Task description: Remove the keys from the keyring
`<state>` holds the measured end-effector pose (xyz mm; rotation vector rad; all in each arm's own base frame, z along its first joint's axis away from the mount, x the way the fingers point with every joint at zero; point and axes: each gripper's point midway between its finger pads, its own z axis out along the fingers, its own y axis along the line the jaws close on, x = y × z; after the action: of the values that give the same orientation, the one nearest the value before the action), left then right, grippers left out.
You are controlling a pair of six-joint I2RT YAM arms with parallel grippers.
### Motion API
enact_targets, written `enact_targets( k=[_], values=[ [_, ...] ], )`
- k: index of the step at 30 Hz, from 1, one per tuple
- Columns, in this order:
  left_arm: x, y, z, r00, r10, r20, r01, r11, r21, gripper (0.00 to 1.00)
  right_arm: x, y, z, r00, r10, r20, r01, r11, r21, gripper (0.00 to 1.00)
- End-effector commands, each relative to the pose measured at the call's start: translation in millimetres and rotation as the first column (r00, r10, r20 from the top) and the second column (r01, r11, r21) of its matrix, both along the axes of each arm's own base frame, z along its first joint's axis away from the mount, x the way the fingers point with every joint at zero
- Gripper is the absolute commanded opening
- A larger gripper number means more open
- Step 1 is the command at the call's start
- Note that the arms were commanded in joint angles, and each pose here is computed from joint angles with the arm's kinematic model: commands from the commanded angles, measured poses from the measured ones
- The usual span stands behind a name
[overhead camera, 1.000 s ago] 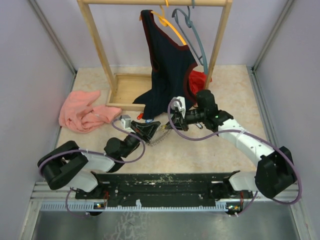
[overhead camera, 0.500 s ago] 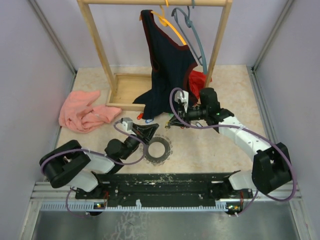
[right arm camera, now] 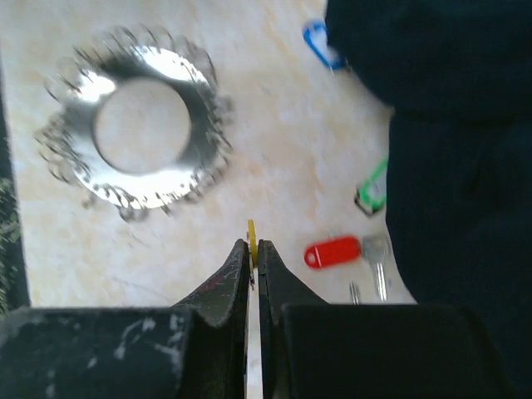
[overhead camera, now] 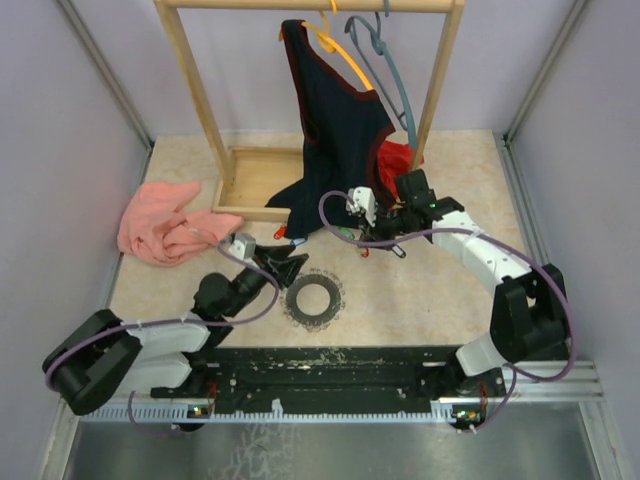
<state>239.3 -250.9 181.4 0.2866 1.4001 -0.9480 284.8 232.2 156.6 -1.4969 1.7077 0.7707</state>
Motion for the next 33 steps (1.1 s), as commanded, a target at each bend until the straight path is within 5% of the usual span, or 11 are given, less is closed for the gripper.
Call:
enact_targets(
  k=[1, 4, 9, 15, 20, 28, 31, 33],
  values=[
    [11.1, -1.5, -27.6, 0.991, 0.015, -0.137, 0.012, 0.981, 0.193, 0.61, 30.7, -45.9, -23.5, 0.988, -0.115, 0.099, 0.135, 0.964, -0.227, 0.00],
    [17.7, 14.0, -27.2, 0.988, 0.082, -0.133, -0.052, 0.976, 0.213, 0.76, 46.9, -61.9, -38.5, 0.970, -0.199, 0.137, 0.232, 0.925, -0.299, 0.00],
    [19.1, 26.2, -24.0, 0.984, 0.112, -0.138, -0.083, 0.976, 0.201, 0.83, 62.8, -76.6, -59.6, 0.946, -0.294, 0.134, 0.323, 0.866, -0.382, 0.01],
    [14.4, 28.5, -8.0, 0.983, 0.088, -0.159, -0.068, 0.990, 0.123, 0.92, 68.7, -82.4, -63.4, 0.930, -0.330, 0.162, 0.367, 0.844, -0.391, 0.27],
    [7.0, 27.9, 36.7, 0.994, 0.023, -0.103, -0.022, 1.000, 0.004, 0.99, 59.4, -76.6, -37.7, 0.932, -0.304, 0.198, 0.353, 0.882, -0.311, 0.55],
    [14.1, 29.4, 80.5, 0.973, -0.153, -0.174, 0.116, 0.971, -0.207, 0.99, 18.3, -90.7, 16.4, 0.957, -0.238, 0.169, 0.260, 0.957, -0.127, 0.65],
    [23.9, 34.8, 88.2, 0.946, -0.211, -0.245, 0.141, 0.952, -0.273, 1.00, 9.6, -124.4, 39.2, 0.924, -0.335, 0.184, 0.350, 0.936, -0.049, 0.75],
    [29.6, 40.4, 97.8, 0.944, -0.213, -0.251, 0.135, 0.946, -0.295, 1.00, 15.6, -160.9, 54.9, 0.840, -0.495, 0.221, 0.509, 0.861, -0.007, 0.85]
  ],
)
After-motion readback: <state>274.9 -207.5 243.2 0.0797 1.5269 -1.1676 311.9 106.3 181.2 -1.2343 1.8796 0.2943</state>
